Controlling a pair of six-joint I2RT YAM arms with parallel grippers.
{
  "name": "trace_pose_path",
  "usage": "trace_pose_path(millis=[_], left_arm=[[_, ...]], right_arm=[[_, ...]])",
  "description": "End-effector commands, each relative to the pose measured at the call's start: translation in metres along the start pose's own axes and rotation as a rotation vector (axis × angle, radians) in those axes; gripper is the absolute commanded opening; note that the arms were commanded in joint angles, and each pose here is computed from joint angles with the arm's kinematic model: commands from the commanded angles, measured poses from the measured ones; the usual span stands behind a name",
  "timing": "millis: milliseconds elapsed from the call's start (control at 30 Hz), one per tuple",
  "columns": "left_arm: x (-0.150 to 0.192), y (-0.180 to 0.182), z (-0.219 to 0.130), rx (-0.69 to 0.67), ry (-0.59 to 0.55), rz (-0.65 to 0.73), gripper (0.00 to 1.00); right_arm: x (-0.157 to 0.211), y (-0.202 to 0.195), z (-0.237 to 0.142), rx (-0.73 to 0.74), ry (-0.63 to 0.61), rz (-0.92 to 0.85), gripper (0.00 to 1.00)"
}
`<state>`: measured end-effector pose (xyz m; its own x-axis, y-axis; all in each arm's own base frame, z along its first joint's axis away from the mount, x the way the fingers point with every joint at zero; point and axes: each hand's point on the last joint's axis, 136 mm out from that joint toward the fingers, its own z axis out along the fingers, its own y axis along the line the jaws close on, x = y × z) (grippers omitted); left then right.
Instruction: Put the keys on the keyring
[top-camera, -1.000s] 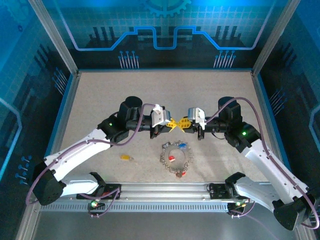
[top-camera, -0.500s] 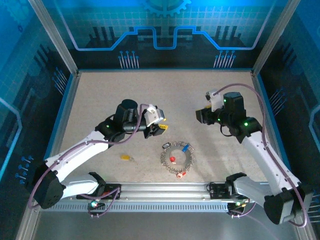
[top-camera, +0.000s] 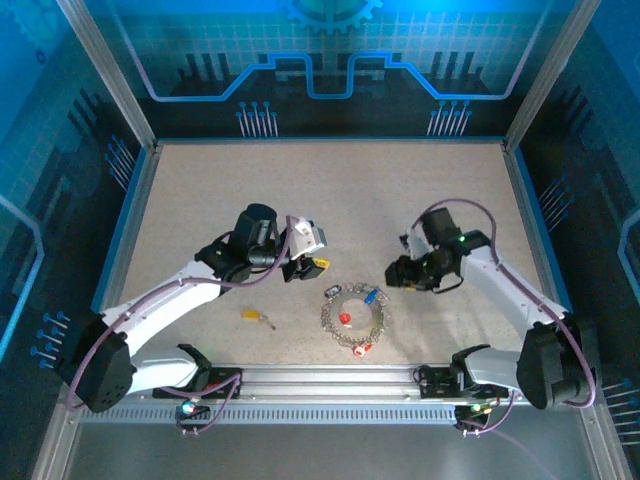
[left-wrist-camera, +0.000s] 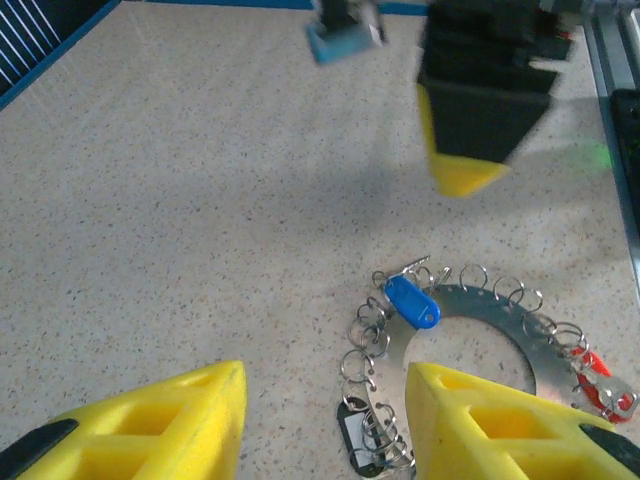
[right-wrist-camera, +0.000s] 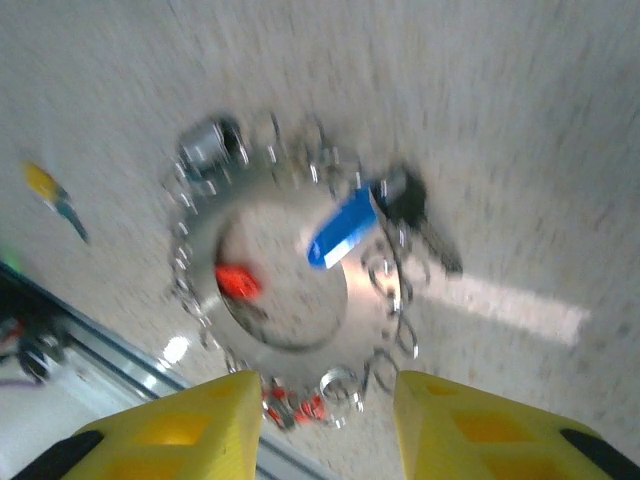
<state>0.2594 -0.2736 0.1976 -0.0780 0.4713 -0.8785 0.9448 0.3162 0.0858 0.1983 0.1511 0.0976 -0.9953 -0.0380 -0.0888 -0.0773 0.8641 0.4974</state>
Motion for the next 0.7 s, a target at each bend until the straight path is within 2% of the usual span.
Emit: trace_pose_path(millis=[0,233,467,667], left_arm=[[0.005,-0.001,0.003,0.047,0.021,0.046,0.47],[0.012,-0.001,0.002,0.067,0.04,0.06,0.47],[0.017,-0.001,0.005,0.054,0.007,0.054,0.47],[0.017,0.001,0.0,0.026,0.024,0.079,0.47]], right_arm=[[0.038,-0.012,0.016,0.078,0.088,0.071,0.39],[0.064,-0.013,0.042,0.017,0.144,0.096,0.31],[0.067,0.001,0.05,0.001,0.173,0.061,0.37],[0.062,0.0,0.061,0.008,0.19,0.057,0.35]])
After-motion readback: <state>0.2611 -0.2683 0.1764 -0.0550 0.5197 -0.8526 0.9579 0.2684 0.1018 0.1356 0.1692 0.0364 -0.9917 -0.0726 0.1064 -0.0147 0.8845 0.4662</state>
